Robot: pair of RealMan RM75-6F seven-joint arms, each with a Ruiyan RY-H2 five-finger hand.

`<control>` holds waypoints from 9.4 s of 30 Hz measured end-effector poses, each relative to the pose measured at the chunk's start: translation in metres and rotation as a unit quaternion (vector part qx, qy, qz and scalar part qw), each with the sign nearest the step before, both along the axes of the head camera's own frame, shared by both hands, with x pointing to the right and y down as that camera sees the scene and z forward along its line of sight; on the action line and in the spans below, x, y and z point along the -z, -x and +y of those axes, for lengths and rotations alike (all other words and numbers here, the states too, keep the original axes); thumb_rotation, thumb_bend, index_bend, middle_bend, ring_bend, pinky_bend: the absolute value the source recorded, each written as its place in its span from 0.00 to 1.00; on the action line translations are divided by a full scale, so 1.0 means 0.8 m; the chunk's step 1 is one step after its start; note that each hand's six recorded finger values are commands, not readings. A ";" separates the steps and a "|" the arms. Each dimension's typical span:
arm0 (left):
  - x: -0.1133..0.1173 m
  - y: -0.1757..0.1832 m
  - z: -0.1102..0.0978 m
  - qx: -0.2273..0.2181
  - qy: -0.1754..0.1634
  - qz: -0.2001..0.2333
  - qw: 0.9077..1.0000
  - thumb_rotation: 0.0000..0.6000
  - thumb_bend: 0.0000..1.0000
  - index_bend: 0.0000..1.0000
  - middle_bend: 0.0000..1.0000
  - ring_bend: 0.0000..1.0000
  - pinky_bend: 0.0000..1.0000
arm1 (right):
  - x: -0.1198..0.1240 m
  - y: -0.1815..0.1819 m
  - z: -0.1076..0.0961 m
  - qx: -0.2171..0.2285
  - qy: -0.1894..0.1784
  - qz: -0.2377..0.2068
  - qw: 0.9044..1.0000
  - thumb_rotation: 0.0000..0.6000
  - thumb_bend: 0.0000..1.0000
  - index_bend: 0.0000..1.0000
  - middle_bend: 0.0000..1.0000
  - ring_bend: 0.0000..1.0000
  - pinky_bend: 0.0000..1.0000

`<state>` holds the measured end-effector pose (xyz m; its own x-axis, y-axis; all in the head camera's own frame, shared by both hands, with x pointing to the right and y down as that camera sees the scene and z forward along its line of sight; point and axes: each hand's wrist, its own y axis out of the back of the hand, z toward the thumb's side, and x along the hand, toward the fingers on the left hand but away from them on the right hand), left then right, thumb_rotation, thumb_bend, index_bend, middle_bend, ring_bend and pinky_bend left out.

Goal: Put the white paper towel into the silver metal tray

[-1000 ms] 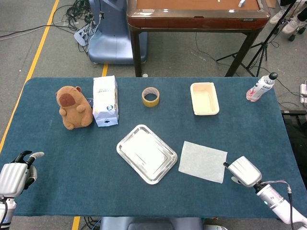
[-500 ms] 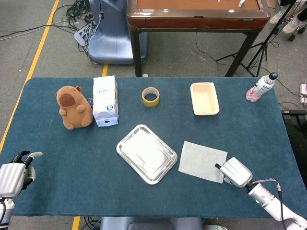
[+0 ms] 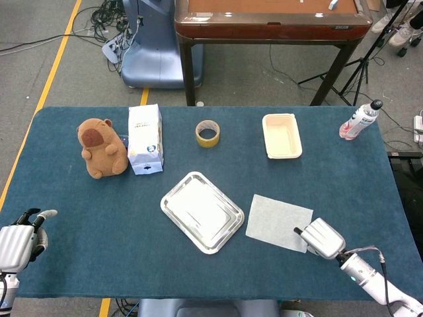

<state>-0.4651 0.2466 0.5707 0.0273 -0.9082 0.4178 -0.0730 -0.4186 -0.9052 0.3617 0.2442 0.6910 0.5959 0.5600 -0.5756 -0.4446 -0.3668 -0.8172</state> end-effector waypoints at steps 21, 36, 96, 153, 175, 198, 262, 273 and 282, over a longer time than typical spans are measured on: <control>0.001 -0.001 0.002 0.001 0.006 0.001 1.000 1.00 0.00 0.31 0.28 0.23 0.43 | -0.010 0.004 0.003 0.001 -0.005 0.001 1.000 1.00 0.00 0.48 1.00 1.00 1.00; 0.001 0.000 0.002 0.002 0.007 0.001 1.000 1.00 0.00 0.31 0.28 0.23 0.43 | -0.013 0.013 0.005 -0.010 -0.001 -0.025 1.000 1.00 0.16 0.48 1.00 1.00 1.00; 0.001 0.001 0.003 0.005 0.011 -0.002 1.000 1.00 0.00 0.31 0.28 0.23 0.43 | -0.014 0.020 0.008 -0.042 0.014 -0.051 0.998 1.00 0.43 0.52 1.00 1.00 1.00; 0.002 0.001 0.003 0.006 0.014 -0.003 1.000 1.00 0.00 0.31 0.28 0.23 0.43 | 0.055 0.035 -0.087 -0.180 -0.129 -0.107 0.969 1.00 0.49 0.58 1.00 1.00 1.00; 0.005 0.001 0.004 0.006 0.015 0.002 1.000 1.00 0.00 0.31 0.28 0.23 0.43 | 0.042 0.137 -0.095 -0.163 -0.122 -0.186 0.961 1.00 0.49 0.59 1.00 1.00 1.00; 0.008 0.001 0.004 0.005 0.013 0.003 1.000 1.00 0.00 0.31 0.28 0.23 0.43 | 0.060 0.213 -0.089 -0.097 -0.119 -0.233 0.960 1.00 0.49 0.59 1.00 1.00 1.00; 0.011 0.001 0.005 0.003 0.014 0.006 1.000 1.00 0.00 0.31 0.28 0.23 0.43 | 0.029 0.304 -0.060 -0.142 -0.120 -0.185 0.965 1.00 0.35 0.41 1.00 1.00 1.00; 0.011 0.000 0.005 0.004 0.013 0.006 1.000 1.00 0.00 0.31 0.28 0.23 0.43 | 0.031 0.310 -0.059 -0.139 -0.116 -0.191 0.965 1.00 0.06 0.30 1.00 1.00 1.00; 0.011 0.000 0.005 0.004 0.014 0.007 1.000 1.00 0.00 0.31 0.28 0.23 0.43 | 0.035 0.310 -0.057 -0.137 -0.113 -0.198 0.964 1.00 0.04 0.28 1.00 1.00 1.00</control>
